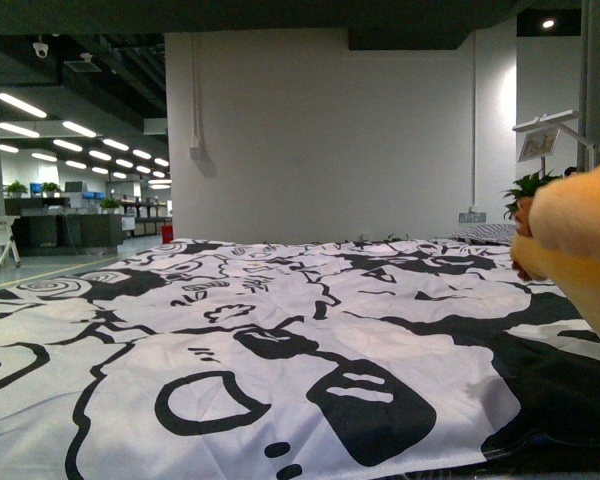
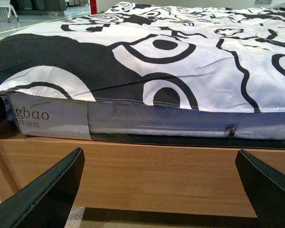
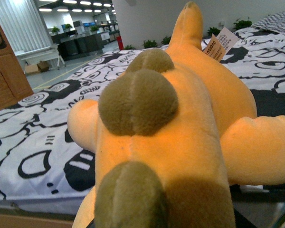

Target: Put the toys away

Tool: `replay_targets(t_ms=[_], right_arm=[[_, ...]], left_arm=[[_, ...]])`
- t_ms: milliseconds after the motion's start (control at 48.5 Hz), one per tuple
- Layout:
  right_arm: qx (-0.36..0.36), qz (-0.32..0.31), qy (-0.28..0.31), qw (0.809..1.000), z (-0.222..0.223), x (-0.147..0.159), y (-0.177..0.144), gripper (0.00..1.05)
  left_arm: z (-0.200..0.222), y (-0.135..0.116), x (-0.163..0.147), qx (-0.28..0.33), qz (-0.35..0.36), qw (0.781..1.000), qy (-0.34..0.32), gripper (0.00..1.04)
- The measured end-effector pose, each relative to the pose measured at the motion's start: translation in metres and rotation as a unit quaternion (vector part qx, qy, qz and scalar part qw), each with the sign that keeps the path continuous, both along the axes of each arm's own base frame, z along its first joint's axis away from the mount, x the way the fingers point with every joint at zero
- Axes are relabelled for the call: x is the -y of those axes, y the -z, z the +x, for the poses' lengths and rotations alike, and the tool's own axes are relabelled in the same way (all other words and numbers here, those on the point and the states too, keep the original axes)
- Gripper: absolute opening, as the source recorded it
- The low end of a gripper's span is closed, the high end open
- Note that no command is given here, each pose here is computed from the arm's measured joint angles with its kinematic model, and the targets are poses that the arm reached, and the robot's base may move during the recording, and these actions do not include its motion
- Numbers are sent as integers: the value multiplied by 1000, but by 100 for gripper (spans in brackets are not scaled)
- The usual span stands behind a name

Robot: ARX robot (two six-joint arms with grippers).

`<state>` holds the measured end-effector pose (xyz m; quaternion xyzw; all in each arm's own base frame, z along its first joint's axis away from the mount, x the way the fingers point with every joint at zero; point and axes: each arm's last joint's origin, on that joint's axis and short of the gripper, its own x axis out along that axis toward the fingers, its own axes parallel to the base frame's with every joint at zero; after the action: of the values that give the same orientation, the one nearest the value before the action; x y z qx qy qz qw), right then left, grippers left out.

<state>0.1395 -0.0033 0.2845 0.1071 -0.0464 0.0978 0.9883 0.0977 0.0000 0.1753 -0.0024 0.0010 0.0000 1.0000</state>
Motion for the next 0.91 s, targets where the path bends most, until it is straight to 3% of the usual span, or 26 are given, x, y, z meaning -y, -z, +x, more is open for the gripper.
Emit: replay_targets(t_ms=[248,537,908], right_arm=[[25,-4,-1,1000,-37,-1,42,19],[39,-3,28,999,-40,-1,80,19],[22,-7,58,998,-42,-1,103,19]], left_arm=[[0,0,0,0,0,1000,0,99],[0,0,0,0,0,1000,0,99],[0,0,0,0,0,1000,0,99]])
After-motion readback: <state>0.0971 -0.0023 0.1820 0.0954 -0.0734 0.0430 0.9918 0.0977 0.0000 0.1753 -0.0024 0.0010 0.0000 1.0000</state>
